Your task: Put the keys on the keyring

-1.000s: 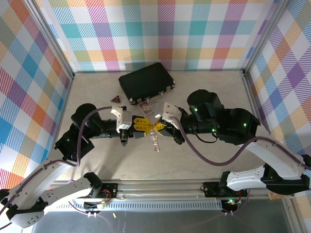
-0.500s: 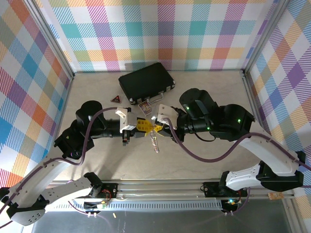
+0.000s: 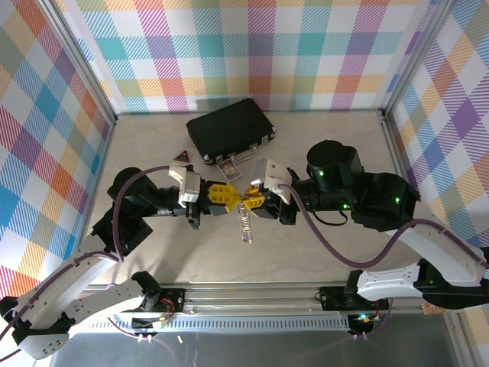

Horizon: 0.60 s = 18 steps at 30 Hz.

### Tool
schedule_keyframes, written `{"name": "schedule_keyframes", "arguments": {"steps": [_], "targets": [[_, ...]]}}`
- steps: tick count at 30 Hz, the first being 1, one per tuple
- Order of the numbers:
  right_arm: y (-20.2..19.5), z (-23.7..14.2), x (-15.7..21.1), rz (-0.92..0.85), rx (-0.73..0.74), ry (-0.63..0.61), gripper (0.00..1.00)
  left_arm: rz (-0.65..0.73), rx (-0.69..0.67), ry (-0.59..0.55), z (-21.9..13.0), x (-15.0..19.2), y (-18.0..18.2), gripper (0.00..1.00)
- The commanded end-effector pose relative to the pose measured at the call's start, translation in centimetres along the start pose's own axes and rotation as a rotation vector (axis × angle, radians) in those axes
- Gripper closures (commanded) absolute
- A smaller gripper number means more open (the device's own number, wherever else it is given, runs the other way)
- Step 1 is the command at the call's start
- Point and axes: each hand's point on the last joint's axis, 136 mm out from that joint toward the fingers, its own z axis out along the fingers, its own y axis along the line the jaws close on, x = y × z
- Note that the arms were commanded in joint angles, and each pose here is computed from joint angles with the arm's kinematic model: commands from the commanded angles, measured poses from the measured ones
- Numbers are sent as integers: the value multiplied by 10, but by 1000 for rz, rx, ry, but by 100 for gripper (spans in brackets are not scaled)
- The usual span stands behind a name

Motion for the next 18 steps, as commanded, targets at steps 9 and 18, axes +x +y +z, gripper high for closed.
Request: {"name": "schedule_keyframes", "arguments": {"steps": [9, 18], "targets": [[10, -3, -16, 12, -50, -93, 81, 17, 53, -98, -4, -21, -14, 100], [10, -3, -17, 10, -49, -112, 87, 10, 52, -88, -3, -16, -13, 100]]}}
